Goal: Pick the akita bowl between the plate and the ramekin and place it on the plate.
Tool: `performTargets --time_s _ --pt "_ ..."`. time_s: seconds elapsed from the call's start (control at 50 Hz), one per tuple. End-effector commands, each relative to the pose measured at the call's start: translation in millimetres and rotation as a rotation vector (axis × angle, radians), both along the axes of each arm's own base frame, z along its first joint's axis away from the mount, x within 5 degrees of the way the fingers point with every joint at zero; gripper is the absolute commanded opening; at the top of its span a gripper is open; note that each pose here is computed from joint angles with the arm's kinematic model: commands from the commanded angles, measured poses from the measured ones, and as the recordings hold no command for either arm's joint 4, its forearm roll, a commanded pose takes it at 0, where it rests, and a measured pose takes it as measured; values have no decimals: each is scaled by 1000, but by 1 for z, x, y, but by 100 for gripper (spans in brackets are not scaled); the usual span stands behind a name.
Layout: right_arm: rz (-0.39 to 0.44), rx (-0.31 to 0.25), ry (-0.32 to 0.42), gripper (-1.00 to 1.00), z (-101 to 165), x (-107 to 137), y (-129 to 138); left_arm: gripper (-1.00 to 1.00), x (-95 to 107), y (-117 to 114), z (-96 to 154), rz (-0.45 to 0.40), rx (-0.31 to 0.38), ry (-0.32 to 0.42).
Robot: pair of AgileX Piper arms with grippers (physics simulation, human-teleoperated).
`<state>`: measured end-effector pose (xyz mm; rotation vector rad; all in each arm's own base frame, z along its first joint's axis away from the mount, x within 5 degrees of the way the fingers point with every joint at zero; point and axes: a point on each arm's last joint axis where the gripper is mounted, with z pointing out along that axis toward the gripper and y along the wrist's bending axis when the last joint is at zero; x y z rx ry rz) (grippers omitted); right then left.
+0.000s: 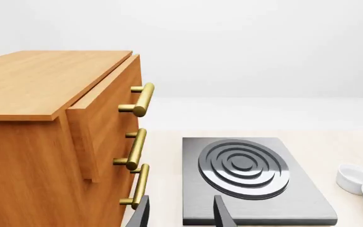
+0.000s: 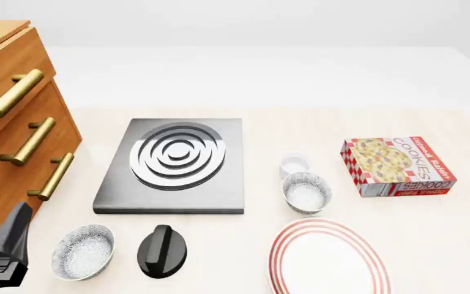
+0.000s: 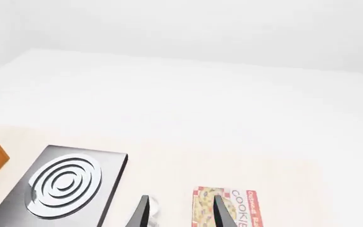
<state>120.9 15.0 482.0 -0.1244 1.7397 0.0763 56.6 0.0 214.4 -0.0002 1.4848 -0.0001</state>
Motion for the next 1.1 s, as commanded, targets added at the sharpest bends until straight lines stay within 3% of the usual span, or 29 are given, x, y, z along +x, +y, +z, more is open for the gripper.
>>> performTargets --time_s 0.02,0.2,0.4,0.58,0.84,0.96,1.1 --pt "-2 12 140 100 -2 39 6 100 0 0 0 0 0 0" --pt "-5 53 274 100 -14 74 14 100 0 0 0 0 0 0" --pt "0 33 360 100 -26 101 19 100 0 0 0 0 0 0" --pt "-9 53 509 100 -61 143 31 100 0 0 0 0 0 0" --pt "-28 28 577 100 -88 162 27 100 0 0 0 0 0 0" --pt "-43 17 574 100 -98 163 20 100 0 0 0 0 0 0" --pt "-39 29 603 100 -117 170 26 100 0 0 0 0 0 0"
